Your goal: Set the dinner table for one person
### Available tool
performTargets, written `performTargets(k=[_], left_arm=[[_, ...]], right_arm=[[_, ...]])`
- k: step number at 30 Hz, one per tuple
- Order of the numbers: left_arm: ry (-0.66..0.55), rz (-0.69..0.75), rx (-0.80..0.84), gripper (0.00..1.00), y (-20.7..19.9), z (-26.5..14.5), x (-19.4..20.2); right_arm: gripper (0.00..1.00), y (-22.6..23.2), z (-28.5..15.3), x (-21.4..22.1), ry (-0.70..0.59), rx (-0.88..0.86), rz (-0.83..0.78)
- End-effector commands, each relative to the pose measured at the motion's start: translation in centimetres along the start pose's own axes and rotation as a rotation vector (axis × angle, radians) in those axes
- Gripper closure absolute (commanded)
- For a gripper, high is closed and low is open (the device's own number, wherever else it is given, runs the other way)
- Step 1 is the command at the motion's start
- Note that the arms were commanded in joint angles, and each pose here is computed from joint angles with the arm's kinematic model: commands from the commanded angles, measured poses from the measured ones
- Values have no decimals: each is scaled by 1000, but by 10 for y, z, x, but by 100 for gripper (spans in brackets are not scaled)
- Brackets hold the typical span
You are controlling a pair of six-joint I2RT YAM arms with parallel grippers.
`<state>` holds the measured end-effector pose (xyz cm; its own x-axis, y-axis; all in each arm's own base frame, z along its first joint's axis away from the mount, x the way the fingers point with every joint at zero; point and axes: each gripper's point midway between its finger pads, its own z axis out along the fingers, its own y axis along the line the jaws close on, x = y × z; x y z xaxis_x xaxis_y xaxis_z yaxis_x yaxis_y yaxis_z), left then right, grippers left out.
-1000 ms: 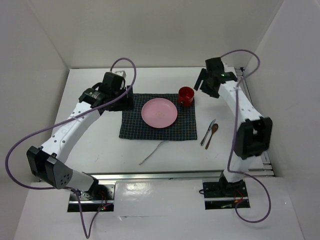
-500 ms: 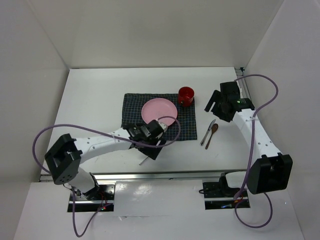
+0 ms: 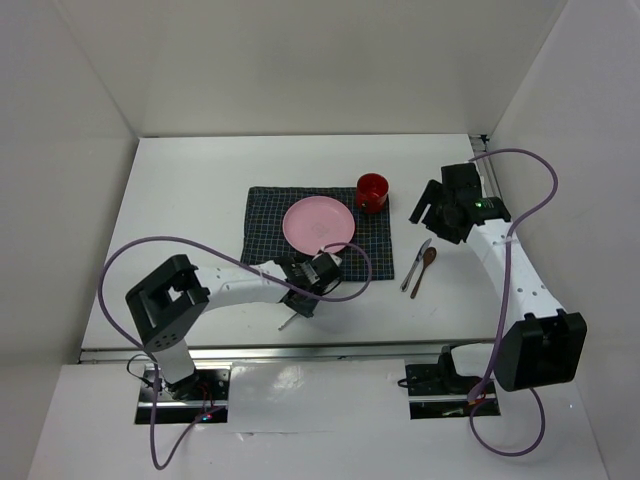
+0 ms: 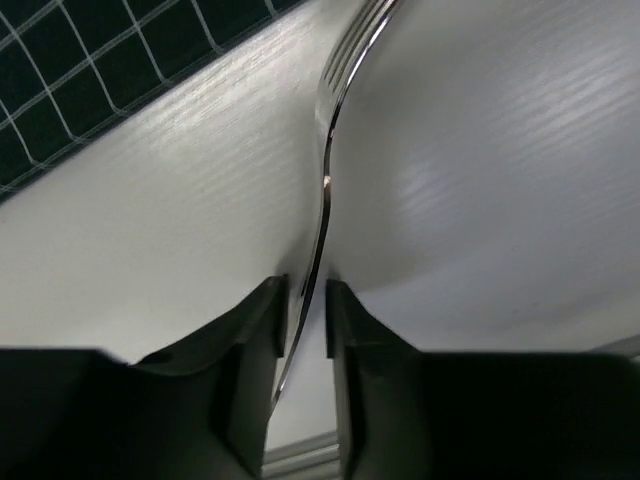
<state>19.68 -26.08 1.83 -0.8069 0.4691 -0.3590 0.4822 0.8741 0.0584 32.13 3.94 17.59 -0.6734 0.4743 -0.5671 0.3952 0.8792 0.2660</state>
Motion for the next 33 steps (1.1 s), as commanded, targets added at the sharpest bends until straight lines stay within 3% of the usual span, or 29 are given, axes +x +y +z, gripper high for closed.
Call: performTargets(k=[1, 2, 5, 11, 16, 19, 23, 26, 33], left_arm=[[3, -23, -30, 63, 2, 11, 4], [1, -25, -15, 77, 0, 9, 3], [-12, -28, -5, 100, -2, -4, 1], [-114, -25, 95, 100, -6, -74, -27], [-155, -69, 311, 100, 3, -117, -40], [-241, -136, 299, 100, 31, -140, -71], [-229, -307, 159, 100, 102, -127, -112], [-190, -375, 14, 100, 150, -94, -137], [-122, -456, -37, 100, 199, -28, -155]], right_arm=[[21, 0, -12, -7, -33, -9, 2], [21, -1, -15, -9, -48, -5, 3], [21, -1, -17, -14, -62, -2, 5], [21, 2, -19, -16, -66, -15, -3], [21, 3, -17, -14, -61, -24, -3], [21, 5, -17, -13, -56, -32, -4], [21, 7, -18, -11, -45, -49, -14], [21, 7, -20, -12, -53, -54, -13], [21, 4, -23, -13, -54, -47, -6]])
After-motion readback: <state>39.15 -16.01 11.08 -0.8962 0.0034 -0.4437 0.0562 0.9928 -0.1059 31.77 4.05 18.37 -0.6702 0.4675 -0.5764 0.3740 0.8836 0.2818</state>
